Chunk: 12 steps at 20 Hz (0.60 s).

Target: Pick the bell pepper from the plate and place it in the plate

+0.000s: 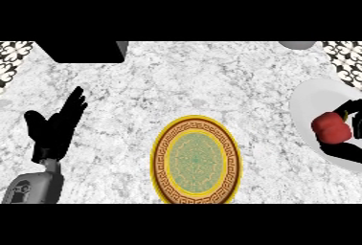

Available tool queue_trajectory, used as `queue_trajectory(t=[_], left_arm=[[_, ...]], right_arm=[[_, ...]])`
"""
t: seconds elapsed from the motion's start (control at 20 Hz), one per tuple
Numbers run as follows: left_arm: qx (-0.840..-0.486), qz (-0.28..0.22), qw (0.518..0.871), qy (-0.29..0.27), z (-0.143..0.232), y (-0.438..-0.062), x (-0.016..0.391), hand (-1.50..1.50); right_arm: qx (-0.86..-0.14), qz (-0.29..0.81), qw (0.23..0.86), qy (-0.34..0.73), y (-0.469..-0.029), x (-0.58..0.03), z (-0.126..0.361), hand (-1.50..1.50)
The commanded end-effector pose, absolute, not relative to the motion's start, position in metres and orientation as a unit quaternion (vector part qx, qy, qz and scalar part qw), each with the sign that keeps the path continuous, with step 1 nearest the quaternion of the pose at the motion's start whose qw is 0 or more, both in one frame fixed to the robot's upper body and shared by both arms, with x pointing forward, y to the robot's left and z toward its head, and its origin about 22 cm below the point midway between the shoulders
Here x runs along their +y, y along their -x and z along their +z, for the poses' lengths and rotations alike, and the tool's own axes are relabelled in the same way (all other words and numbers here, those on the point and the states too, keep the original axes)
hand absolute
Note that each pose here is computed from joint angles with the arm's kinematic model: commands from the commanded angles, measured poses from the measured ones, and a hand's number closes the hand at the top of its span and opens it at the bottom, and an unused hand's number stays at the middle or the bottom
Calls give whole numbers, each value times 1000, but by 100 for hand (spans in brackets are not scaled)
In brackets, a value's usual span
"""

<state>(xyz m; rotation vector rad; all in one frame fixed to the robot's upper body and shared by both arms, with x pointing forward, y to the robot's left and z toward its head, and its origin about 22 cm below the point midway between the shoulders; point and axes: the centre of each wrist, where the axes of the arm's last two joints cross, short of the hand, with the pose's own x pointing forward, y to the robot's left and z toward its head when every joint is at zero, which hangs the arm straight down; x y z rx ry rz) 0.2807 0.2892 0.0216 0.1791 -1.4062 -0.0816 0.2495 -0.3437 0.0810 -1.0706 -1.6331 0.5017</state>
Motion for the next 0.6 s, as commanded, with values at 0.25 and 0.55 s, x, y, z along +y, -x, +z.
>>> queue_trajectory(t=[0.25,0.55], left_arm=[[-646,-40,758,-85,27,-278,284,0],[-650,-51,755,-69,8,-281,278,0]], right_arm=[[-656,202,554,471,-268,-444,45,150],[-590,273,616,446,-289,-478,47,150]])
